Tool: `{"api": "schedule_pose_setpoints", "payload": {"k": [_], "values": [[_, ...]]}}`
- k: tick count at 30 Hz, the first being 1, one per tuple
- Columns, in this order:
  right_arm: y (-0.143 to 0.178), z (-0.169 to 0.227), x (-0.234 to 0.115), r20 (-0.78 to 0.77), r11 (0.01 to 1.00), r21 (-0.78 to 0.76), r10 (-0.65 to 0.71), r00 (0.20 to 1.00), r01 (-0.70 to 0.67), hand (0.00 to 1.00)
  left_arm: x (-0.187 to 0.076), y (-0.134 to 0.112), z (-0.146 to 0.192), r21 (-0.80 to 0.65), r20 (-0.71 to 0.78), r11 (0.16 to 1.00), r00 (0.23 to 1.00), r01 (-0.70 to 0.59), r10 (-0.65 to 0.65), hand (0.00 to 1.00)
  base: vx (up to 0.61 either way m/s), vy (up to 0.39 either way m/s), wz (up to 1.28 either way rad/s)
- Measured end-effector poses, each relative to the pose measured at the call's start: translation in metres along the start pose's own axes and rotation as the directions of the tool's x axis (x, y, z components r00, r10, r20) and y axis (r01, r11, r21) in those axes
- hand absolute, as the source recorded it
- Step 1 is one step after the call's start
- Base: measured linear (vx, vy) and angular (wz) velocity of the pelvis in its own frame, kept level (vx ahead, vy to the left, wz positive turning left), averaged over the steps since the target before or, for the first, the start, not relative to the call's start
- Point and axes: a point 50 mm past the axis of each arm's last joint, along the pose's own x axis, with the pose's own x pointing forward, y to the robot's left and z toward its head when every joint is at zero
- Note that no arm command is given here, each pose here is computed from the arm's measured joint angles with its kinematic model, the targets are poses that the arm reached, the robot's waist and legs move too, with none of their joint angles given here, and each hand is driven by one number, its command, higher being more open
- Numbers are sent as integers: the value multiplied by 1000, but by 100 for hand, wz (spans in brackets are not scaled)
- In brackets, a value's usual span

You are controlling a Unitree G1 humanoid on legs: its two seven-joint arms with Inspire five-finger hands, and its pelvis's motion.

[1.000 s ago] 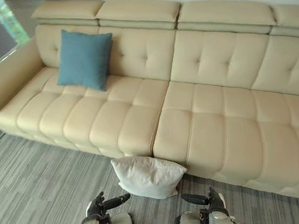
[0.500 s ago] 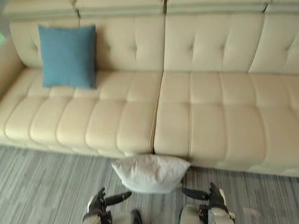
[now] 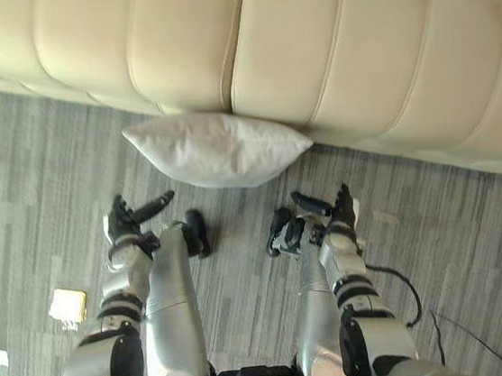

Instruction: Pick up cushions and gather them together orderly.

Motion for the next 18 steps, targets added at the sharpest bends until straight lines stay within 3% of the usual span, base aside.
{"api": "schedule_pose_setpoints", "payload": {"k": [3,4,5,9,12,18], "values": [[34,54,2,133,993,81,72,989,-83,100,6,-34,52,25,157,995,982,99,-102,100,-138,-5,14],[38,58,2,143,992,85,79,987,-91,100,6,-37,56,28,170,994,979,107,-110,0,-67,-12,15],[45,66,0,165,989,95,93,982,-109,0,6,-45,64,38,194,991,972,130,-135,0,-36,-9,15],[82,99,-13,251,974,123,155,956,-190,0,-6,-87,96,70,289,968,924,242,-252,0,-1,-10,20],[95,107,-21,293,971,81,192,937,-225,0,-17,-107,100,98,319,955,900,280,-297,0,23,-3,16],[89,110,-25,339,979,53,168,926,-197,0,-17,-104,105,73,345,975,912,208,-221,0,21,-5,6]]}}
